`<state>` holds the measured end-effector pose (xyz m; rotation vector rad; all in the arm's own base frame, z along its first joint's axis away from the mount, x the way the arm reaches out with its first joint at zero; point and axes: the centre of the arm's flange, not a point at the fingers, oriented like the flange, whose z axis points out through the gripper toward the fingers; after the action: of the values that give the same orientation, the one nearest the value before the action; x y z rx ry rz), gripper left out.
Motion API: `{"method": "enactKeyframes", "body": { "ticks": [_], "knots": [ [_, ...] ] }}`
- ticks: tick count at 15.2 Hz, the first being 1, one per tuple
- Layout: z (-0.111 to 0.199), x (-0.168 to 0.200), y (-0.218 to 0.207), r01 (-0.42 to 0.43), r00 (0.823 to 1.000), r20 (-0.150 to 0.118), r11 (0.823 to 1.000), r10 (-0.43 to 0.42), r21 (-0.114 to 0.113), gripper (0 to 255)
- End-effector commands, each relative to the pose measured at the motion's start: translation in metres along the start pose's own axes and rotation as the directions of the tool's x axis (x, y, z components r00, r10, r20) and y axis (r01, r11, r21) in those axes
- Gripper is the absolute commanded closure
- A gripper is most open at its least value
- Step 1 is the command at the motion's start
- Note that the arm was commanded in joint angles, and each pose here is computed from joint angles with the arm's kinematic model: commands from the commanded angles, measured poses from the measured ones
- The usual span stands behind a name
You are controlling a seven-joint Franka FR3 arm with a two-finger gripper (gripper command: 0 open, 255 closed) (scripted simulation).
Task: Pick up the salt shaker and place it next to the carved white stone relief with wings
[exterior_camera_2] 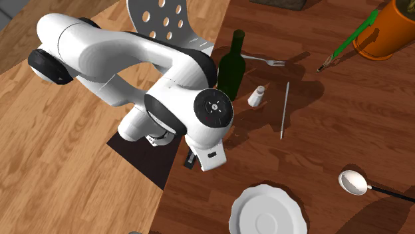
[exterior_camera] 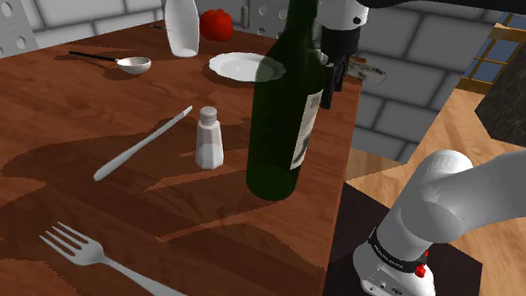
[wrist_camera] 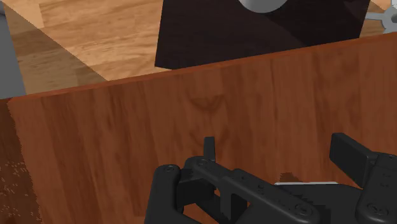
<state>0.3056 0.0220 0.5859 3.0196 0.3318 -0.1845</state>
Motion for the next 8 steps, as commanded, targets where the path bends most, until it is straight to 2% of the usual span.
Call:
{"method": "enactKeyframes", "body": {
  "ticks": [1, 8],
  "knots": [
    [0.000, 0.000, 0.000, 0.000, 1.000, 0.000, 1.000, 0.000, 0.000, 0],
    [-0.014, 0.024, -0.071, 0.053, 0.993, -0.113, 0.997, -0.046, 0.062, 0]
  ]
}}
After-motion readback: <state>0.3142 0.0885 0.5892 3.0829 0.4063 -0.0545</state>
